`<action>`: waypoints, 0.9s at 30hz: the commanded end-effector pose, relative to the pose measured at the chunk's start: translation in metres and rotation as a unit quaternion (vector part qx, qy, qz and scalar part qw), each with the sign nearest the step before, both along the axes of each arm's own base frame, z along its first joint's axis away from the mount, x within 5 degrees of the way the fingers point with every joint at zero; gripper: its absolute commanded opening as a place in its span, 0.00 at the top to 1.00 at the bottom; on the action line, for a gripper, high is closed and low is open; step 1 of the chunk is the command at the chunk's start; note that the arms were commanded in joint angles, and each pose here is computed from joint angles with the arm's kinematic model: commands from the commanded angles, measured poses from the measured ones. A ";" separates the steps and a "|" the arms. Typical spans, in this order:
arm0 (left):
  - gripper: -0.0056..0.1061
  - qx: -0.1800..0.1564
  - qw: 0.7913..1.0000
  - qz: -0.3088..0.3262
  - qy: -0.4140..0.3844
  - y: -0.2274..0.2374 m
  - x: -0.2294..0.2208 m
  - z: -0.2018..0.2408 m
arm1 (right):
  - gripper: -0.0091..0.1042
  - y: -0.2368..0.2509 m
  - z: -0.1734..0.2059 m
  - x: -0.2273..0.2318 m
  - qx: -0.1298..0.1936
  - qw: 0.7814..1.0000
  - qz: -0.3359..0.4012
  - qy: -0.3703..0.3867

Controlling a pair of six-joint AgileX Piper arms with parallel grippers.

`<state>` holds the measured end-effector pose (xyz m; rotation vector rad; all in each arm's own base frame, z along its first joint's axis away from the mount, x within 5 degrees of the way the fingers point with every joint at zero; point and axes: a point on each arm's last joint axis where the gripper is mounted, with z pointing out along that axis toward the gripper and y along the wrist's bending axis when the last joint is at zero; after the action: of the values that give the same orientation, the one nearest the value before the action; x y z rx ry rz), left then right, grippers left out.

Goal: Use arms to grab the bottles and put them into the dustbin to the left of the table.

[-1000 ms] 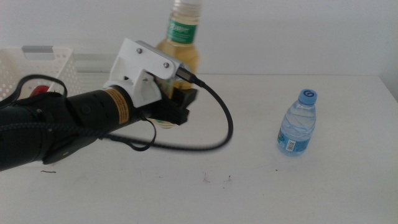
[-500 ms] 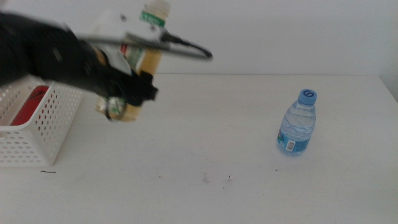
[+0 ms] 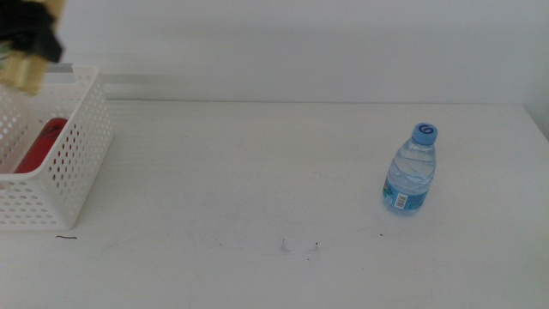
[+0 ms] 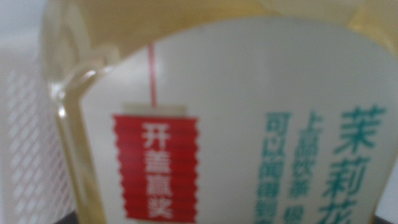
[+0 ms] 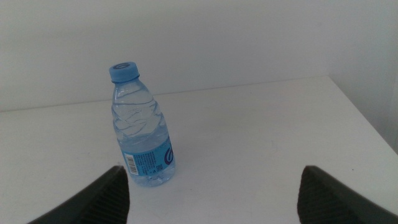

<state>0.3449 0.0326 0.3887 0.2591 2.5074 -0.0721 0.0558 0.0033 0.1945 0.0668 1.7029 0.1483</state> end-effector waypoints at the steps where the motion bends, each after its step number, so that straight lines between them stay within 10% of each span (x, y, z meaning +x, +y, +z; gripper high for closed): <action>1: 0.88 -0.010 1.000 0.020 0.007 0.021 0.002 0.004 | 0.15 0.000 0.000 0.000 -0.008 1.000 -0.002 -0.005; 21: 0.86 -0.060 0.984 0.048 0.158 0.085 0.061 -0.125 | 0.15 0.000 0.000 0.000 -0.008 1.000 -0.002 -0.005; 27: 0.69 -0.067 0.980 0.042 0.182 0.087 0.069 -0.151 | 0.15 0.000 0.000 0.000 -0.008 1.000 -0.002 -0.005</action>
<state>0.4101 0.1211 0.2247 0.0840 2.9255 -0.2735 0.0558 0.0033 0.1945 0.0668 1.7029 0.1483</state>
